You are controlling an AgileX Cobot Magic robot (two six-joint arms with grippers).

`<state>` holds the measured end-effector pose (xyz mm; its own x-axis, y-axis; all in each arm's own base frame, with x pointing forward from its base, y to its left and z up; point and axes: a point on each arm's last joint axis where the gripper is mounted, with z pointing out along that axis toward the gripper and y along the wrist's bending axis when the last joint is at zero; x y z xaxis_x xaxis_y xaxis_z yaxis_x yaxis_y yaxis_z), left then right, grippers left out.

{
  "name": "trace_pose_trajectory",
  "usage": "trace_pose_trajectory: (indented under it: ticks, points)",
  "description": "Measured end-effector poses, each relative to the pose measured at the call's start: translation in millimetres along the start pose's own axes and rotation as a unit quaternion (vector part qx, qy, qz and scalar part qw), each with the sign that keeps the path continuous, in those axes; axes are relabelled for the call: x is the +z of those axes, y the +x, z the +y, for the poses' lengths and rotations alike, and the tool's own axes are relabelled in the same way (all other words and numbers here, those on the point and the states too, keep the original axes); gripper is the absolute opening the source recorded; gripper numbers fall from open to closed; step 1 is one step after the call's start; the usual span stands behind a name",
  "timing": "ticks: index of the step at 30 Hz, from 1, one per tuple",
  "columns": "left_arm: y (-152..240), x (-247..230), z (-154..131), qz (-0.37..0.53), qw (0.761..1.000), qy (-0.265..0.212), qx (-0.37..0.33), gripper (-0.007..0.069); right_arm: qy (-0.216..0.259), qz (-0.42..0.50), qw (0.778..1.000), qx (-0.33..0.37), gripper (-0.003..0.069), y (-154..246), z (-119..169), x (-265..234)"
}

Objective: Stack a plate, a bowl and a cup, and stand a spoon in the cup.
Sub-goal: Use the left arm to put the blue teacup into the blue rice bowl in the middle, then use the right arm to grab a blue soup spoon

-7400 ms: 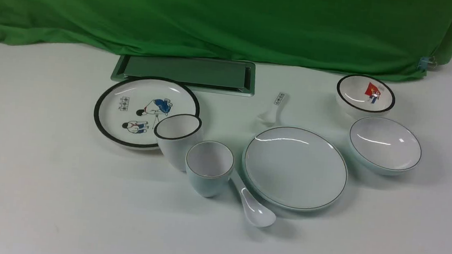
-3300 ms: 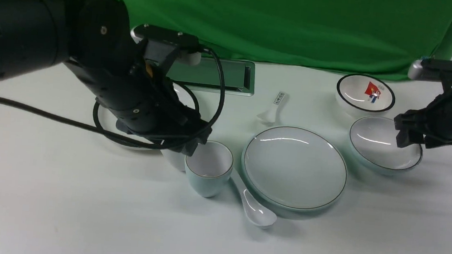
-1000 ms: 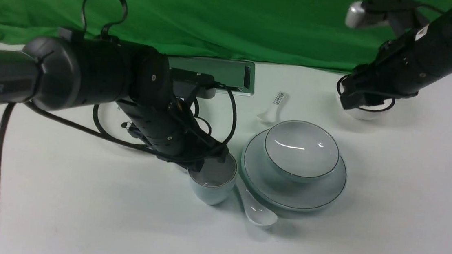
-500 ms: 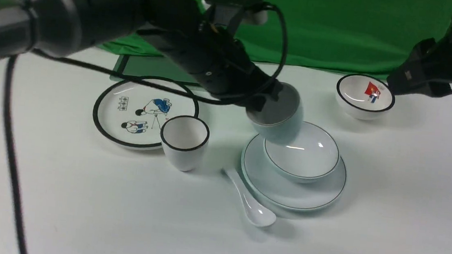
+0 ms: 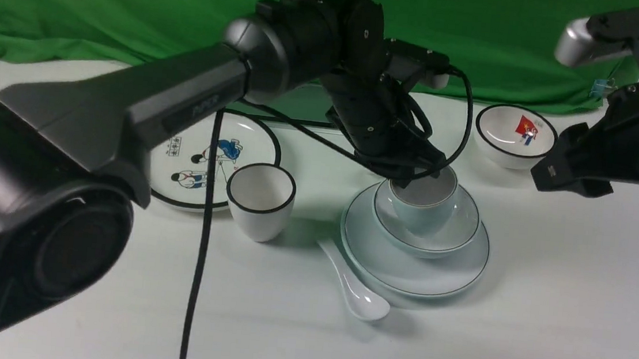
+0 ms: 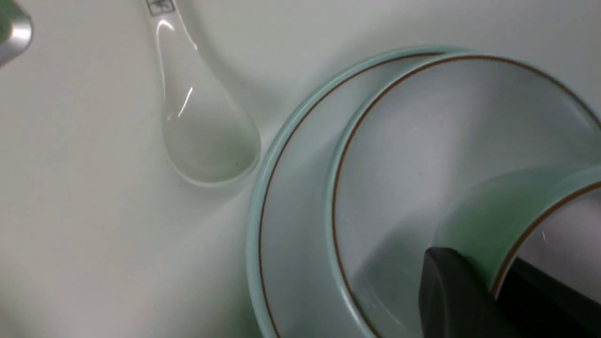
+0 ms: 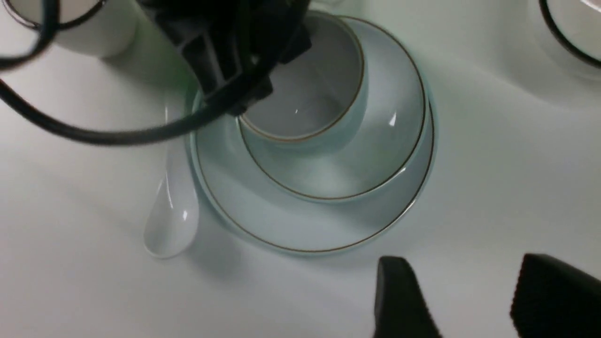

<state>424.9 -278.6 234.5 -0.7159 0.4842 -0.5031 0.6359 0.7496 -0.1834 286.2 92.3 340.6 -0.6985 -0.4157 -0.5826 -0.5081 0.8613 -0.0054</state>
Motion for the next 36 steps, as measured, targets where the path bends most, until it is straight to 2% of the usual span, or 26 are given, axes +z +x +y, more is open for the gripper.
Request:
trace_pose_trajectory:
  ticks: [2, 6, 9, 10, 11, 13, 17, 19, 20, 21, 22, 24, 26, 28, 32, 36]
  points:
    - [2.1, 5.7, 3.0, 0.008, 1.0, -0.009, -0.011, 0.0009, 0.004, -0.01, 1.0, 0.0, 0.0369, -1.9, -0.7, 0.0]
    - [2.4, 7.0, 4.2, 0.009, 1.0, -0.014, -0.02, 0.0082, 0.005, -0.013, 1.0, -0.002, 0.0369, -2.3, -0.8, 0.0]
    - [-1.7, 1.1, 2.4, 0.004, 1.0, -0.012, -0.019, 0.0235, 0.005, -0.012, 1.0, -0.001, 0.0371, -2.2, -0.8, 0.0]
    - [-1.8, 1.0, 2.4, 0.004, 1.0, -0.012, -0.019, 0.0235, 0.005, -0.012, 1.0, -0.001, 0.0372, -2.2, -0.8, 0.0]
    - [-4.5, -7.4, 0.2, 0.006, 1.0, -0.01, -0.015, 0.0314, 0.003, -0.006, 1.0, -0.001, 0.0386, -1.2, -0.5, 0.0]
    - [-7.4, -22.7, -2.2, 0.007, 1.0, -0.017, -0.006, 0.0384, -0.001, 0.001, 1.0, 0.0, 0.0419, 0.1, 0.1, 0.0]
    - [-13.5, -92.6, -8.2, -0.013, 0.996, -0.078, 0.036, 0.044, -0.018, 0.014, 1.0, 0.008, 0.0472, 2.5, 3.6, -0.1]
    - [-12.7, -137.5, -10.2, -0.031, 0.992, -0.115, 0.044, 0.0435, -0.026, 0.018, 0.999, 0.008, 0.0474, 2.4, 8.4, 0.4]
    - [-12.7, -137.7, -9.2, -0.031, 0.992, -0.117, 0.042, 0.0435, -0.027, 0.018, 0.999, 0.008, 0.0473, 2.3, 9.2, 0.4]
    - [-9.8, -168.9, -11.3, -0.054, 0.99, -0.124, 0.035, 0.0417, -0.034, 0.018, 0.999, 0.0, 0.0468, 1.2, 16.2, 1.2]
    - [-2.2, -199.1, -12.4, -0.074, 0.989, -0.124, 0.023, 0.0388, -0.042, 0.018, 0.999, -0.01, 0.0457, 0.1, 24.7, 1.9]
    - [7.9, -222.9, -14.1, -0.089, 0.989, -0.121, 0.013, 0.0356, -0.052, 0.02, 0.998, -0.023, 0.0445, -1.0, 34.9, 3.2]
    - [39.3, -265.1, -19.4, -0.114, 0.986, -0.119, -0.004, 0.0273, -0.072, 0.034, 0.995, -0.062, 0.0413, -2.0, 59.5, 12.7]
    - [66.9, -286.1, -23.8, -0.135, 0.983, -0.125, -0.01, 0.0211, -0.087, 0.054, 0.991, -0.092, 0.0365, -1.1, 78.0, 26.1]
    - [136.2, -304.1, -27.9, -0.176, 0.972, -0.15, -0.038, 0.0093, -0.107, 0.098, 0.98, -0.134, 0.0199, 3.2, 104.1, 62.1]
    - [204.8, -294.1, -18.2, -0.18, 0.959, -0.213, -0.052, 0.0011, -0.116, 0.131, 0.97, -0.168, 0.0056, 9.8, 119.6, 99.5]
